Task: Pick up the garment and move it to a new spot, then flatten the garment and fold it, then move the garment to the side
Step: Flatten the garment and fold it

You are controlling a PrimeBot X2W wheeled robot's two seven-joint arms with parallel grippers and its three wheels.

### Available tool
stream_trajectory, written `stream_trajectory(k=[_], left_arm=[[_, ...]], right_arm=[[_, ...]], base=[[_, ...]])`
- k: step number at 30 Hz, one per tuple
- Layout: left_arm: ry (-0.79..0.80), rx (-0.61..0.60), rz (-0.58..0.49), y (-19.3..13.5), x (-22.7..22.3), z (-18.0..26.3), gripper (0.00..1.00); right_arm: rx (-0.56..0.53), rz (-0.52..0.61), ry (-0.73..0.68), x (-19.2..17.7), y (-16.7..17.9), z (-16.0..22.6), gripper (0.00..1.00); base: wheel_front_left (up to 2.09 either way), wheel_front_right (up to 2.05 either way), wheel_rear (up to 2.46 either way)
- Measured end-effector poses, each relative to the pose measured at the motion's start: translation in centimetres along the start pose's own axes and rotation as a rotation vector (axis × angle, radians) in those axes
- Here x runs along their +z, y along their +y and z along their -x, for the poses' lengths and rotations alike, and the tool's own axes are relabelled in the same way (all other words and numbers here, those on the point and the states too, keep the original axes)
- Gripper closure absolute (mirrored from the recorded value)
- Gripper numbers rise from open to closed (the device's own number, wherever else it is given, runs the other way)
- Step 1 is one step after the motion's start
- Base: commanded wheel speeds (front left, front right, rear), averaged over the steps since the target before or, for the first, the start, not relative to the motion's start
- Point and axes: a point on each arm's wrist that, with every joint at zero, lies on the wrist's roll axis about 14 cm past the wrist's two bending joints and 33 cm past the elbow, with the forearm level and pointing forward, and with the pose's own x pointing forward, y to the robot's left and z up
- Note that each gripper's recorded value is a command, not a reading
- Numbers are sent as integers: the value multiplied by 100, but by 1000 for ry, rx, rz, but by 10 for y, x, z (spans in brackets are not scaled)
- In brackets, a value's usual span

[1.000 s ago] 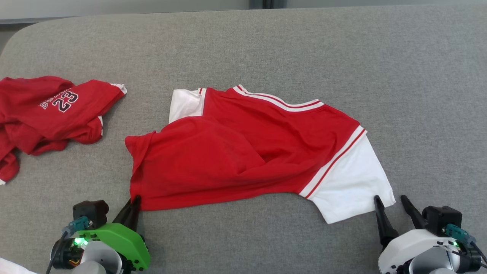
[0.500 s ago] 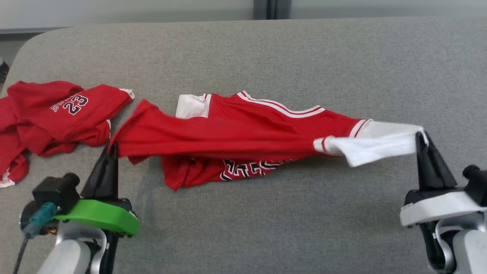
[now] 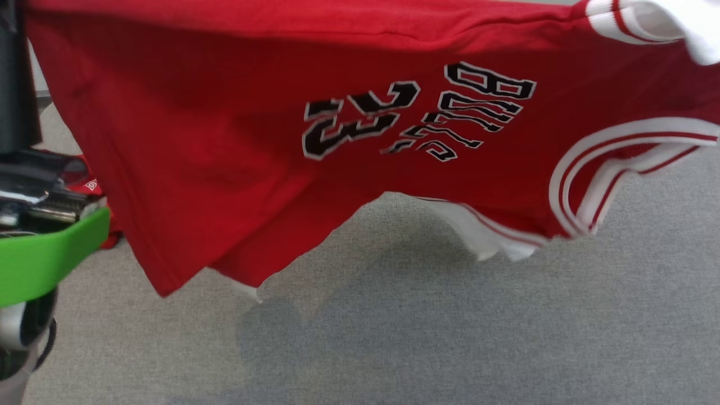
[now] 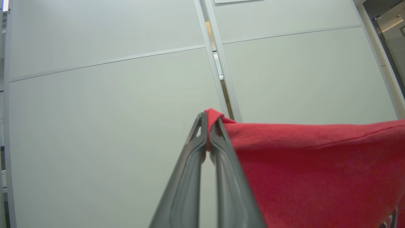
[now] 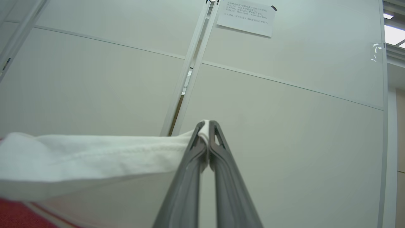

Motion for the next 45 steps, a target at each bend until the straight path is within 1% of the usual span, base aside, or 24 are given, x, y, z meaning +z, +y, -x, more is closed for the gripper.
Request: stream_trajectory(k=[2,3,5,7,10,14,18,21,25,27,29,32,34,36,39,40,42,45], left_arm=[[-58,-20,-23,-1,23,-11,100],[-64,-28,-26,-2,26,-15,100],[-71,-43,-22,-3,29,-23,100],[-53,-58,0,-5,23,-31,100],[5,-70,53,-7,-4,-43,100],[65,-79,137,-12,-49,-65,100],[136,-80,191,-17,-103,-88,100],[148,-49,205,-10,-129,-108,100],[157,-10,213,0,-146,-132,100],[200,11,220,5,-163,-135,100],[301,15,208,5,-196,-126,100],[454,59,239,4,-249,-96,100],[568,88,259,1,-287,-65,100],[709,131,311,-9,-328,-19,100],[897,176,370,-29,-370,51,100],[947,184,382,-35,-379,70,100],[1009,196,406,-46,-389,97,100],[1068,212,424,-53,-397,126,100]], right_arm=[[-2,19,-26,14,-7,-8,100],[-4,21,-38,20,-9,-11,100],[-7,25,-44,25,-15,-17,100],[-13,17,-31,20,-19,-21,100],[-10,-19,7,2,-20,-31,100],[3,-68,86,-40,-17,-48,100],[17,-103,110,-73,-9,-72,100],[18,-125,100,-85,-5,-95,100],[14,-142,67,-83,-5,-123,100],[7,-158,75,-89,-4,-131,100],[8,-199,118,-109,5,-132,100],[6,-281,252,-162,29,-113,100],[14,-317,380,-205,49,-85,100],[7,-371,541,-254,72,-39,100],[-2,-429,768,-307,102,37,100],[1,-438,832,-319,110,60,100],[-4,-467,918,-333,124,95,100],[-29,-511,990,-343,135,131,100]], base=[[0,0,0],[0,0,0],[0,0,0],[0,0,0],[0,0,0],[0,0,0],[0,0,0],[0,0,0],[0,0,0],[0,0,0],[0,0,0],[0,0,0],[0,0,0],[0,0,0],[0,0,0],[0,0,0],[0,0,0],[0,0,0]])
